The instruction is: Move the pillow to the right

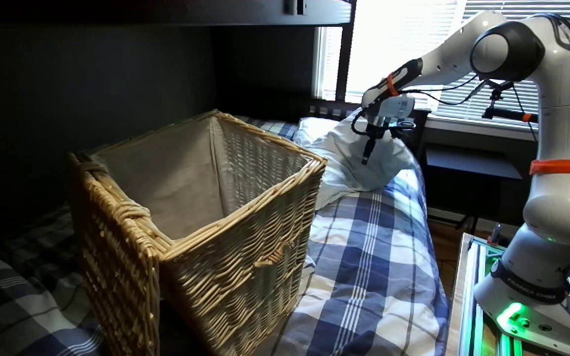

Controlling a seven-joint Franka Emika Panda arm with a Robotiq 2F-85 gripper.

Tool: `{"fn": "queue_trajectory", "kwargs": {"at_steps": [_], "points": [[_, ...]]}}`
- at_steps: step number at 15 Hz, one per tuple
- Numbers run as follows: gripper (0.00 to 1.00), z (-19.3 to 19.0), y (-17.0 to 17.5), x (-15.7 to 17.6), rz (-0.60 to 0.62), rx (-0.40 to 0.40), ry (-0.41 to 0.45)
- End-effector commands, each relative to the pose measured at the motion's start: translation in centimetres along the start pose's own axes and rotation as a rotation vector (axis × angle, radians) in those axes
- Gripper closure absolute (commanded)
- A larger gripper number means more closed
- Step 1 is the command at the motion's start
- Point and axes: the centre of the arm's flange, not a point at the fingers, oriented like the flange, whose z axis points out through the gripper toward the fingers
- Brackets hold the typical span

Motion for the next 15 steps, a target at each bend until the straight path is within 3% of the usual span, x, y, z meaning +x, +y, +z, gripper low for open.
{"fn": "queue_trajectory", "kwargs": {"at_steps": [1, 4, 7, 10, 11, 15], "points": [[0.0, 1.0, -9.3, 1.2, -0.093, 0.158, -0.1], [0.0, 1.9, -14.5, 2.4, -0.154, 0.3, -0.227], [0.0, 1.3, -17.9, 2.8, -0.111, 0.371, -0.32], [0.0, -0.1, -18.8, 2.3, -0.033, 0.298, -0.209], [0.0, 1.2, -17.7, 3.9, -0.081, 0.336, -0.267], [0.0, 0.9, -17.7, 3.9, -0.08, 0.328, -0.258]]}}
